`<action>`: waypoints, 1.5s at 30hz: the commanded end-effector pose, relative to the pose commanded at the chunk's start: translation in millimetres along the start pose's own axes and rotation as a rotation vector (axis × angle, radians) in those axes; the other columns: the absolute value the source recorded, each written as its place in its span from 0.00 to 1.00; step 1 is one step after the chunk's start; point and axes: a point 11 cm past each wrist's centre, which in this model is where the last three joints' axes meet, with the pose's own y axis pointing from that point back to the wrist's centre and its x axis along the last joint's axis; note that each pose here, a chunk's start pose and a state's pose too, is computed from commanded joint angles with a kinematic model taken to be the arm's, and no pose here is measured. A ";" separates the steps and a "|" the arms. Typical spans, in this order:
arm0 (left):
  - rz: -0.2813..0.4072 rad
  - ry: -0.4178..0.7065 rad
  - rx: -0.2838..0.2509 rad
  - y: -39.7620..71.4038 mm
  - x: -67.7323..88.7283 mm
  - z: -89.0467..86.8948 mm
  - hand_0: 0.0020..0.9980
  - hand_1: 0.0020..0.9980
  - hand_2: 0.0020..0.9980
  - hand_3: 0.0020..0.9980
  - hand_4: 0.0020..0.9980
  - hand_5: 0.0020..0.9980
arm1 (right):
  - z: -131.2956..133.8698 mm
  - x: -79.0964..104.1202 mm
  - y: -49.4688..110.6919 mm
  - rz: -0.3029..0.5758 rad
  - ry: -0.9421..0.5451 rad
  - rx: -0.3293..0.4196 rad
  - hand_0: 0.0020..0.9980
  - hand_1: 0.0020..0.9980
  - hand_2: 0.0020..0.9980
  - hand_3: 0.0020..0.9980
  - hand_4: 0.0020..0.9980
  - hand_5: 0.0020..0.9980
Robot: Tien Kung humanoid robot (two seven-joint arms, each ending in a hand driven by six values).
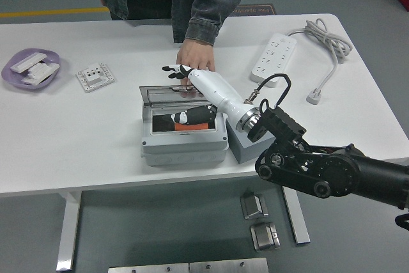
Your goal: Pick up the cylinder from the cube,place it in the box,flap close box
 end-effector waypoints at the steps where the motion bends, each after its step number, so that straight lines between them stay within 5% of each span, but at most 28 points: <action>1: 0.000 -0.001 0.001 0.0 -0.1 -0.3 0.69 0.68 0.60 0.60 0.58 0.18 | 2.6 -2.4 2.7 -0.008 0.002 -0.007 0.79 0.76 0.77 0.85 0.94 0.31; 45: 0.008 0.003 0.012 -2.0 3.3 -6.9 0.69 0.67 0.60 0.60 0.59 0.18 | 5.7 -23.5 41.4 -0.103 0.052 -0.074 0.77 0.74 0.78 0.86 0.86 0.40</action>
